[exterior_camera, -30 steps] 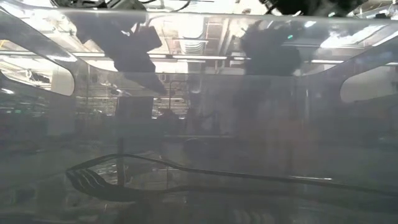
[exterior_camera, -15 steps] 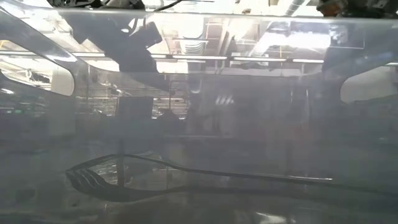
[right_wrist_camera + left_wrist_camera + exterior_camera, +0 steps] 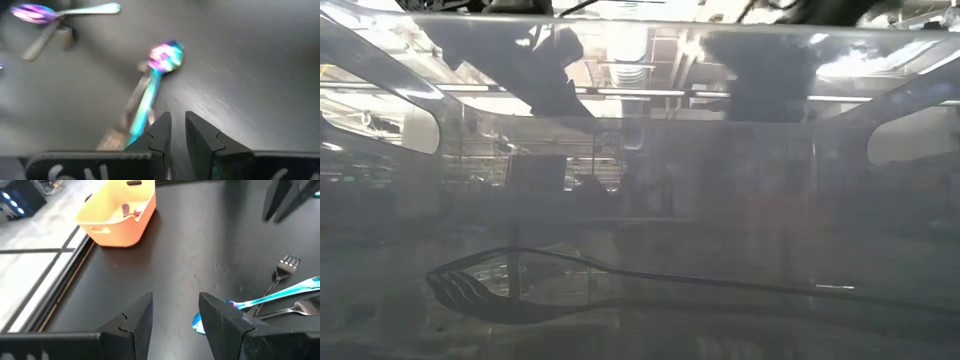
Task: Sort silverware by color (type)
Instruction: Put the blue spoon into the orange bin
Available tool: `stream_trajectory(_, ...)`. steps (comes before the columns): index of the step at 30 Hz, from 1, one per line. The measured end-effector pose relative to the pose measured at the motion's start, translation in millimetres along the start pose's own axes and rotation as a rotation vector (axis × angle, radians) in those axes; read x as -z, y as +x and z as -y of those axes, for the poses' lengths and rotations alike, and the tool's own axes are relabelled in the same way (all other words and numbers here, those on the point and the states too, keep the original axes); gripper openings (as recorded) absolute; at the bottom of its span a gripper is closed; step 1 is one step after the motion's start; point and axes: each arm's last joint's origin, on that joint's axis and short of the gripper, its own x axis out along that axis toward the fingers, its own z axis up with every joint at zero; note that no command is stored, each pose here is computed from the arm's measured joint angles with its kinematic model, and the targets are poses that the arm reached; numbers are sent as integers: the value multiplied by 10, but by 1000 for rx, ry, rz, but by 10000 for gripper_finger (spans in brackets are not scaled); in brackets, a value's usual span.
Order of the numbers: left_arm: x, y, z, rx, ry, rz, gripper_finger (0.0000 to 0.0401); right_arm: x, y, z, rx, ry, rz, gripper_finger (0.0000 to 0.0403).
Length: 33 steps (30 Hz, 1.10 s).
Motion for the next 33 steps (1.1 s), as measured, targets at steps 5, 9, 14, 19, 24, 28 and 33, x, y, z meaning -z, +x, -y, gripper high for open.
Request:
stream_trajectory(5,48,-3,26,14,-9,-51,149,-188,417,112,-50,24,-27,91)
stream_trajectory(9,75,-10,67,31,4,-83,149,-199,762,168,-119,52,-80,93)
stream_trajectory(14,99,-8,99,39,9,-77,149,-159,1031,97,-186,37,-128,93)
stream_trajectory(19,108,-10,109,42,12,-87,149,-167,1146,21,-200,12,-135,93)
stream_trajectory(24,102,-10,107,39,12,-82,149,-179,1196,-14,-194,-9,-143,93)
stream_trajectory(28,104,-10,107,40,13,-84,149,-183,1205,10,-182,-14,-151,93)
stream_trajectory(33,103,-10,107,39,14,-83,149,-186,1220,65,-151,-41,-170,77)
